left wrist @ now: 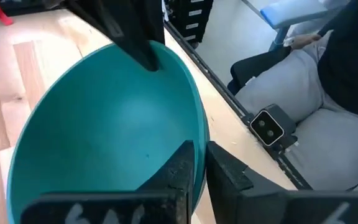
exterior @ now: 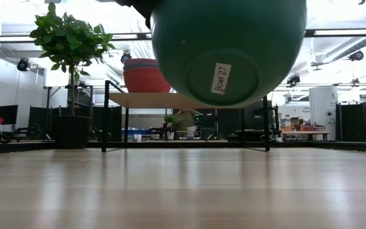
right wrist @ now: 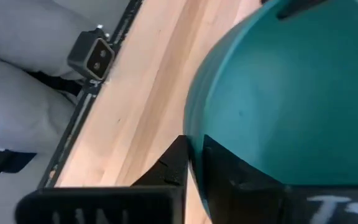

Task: Place and stack bowls onto a shelf
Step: Stack the large green bowl on top of the large pink bowl on the shelf

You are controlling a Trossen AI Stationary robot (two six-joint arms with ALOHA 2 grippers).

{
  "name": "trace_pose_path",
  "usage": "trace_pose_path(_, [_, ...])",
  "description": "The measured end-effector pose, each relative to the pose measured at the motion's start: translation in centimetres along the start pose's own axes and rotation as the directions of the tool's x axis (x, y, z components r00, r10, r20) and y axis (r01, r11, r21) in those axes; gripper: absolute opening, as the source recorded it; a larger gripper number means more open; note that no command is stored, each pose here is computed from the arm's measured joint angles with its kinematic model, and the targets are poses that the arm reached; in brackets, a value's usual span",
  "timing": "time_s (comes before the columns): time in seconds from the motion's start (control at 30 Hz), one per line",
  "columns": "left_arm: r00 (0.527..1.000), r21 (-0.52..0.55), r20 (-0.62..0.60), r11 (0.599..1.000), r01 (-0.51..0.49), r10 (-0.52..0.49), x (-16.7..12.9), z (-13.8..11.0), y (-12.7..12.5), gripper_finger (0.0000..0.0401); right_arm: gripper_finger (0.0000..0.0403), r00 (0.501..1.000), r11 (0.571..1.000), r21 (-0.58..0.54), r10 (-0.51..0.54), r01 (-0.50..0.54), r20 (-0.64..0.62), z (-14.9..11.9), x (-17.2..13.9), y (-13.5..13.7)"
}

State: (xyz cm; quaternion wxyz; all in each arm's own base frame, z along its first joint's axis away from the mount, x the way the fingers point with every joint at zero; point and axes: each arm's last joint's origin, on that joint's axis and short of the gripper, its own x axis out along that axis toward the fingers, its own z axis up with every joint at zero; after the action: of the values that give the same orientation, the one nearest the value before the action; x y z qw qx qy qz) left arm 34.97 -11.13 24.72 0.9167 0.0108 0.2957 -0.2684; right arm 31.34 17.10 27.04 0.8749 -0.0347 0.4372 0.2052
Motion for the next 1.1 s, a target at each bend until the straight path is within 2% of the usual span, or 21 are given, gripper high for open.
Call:
trace_pose_path(0.2, [1.0,-0.035,0.005,0.999,-0.028,0.028,0.0,0.1,-0.2,0.0002,0.009,0.998,0.997,0.049,-0.059,0.057,0.026,0.2,-0.1,-0.4])
trace_pose_path(0.37, [0.999,-0.047,-0.012,0.998,-0.033,0.033,-0.2,0.5,-0.4,0.0001,0.0153,0.997,0.997,0.032,-0.069,0.068,0.036,0.3,-0.4,-0.4])
trace_pose_path(0.5, [0.999,-0.052,-0.038,0.998,-0.035,0.033,-0.8,1.6,-0.6,0.0,0.0182,0.996,0.998,0.018,-0.064,0.062,0.064,0.5,-1.7,-0.3])
trace_pose_path(0.7, [0.995,-0.017,-0.094,0.999,-0.043,0.041,-2.1,3.5,-0.9,0.0,0.0188,0.991,0.999,-0.002,-0.05,0.05,0.127,0.2,-4.8,-0.2])
trace_pose_path(0.9, [0.945,0.039,-0.233,0.973,-0.227,0.229,-4.6,5.3,-0.9,0.0,0.0187,0.974,1.0,-0.007,-0.025,0.027,0.223,-0.9,-8.7,0.0])
trace_pose_path(0.97, [0.922,0.075,-0.264,0.959,-0.272,0.282,-5.5,5.9,-1.0,0.0,0.0187,0.963,0.999,-0.016,-0.044,0.05,0.265,-1.5,-9.6,0.0])
trace_pose_path(1.1, [0.864,0.166,-0.309,0.917,-0.363,0.398,-7.5,7.2,-0.9,0.0,0.0187,0.937,0.997,-0.039,-0.055,0.073,0.344,-3.0,-10.0,-0.2])
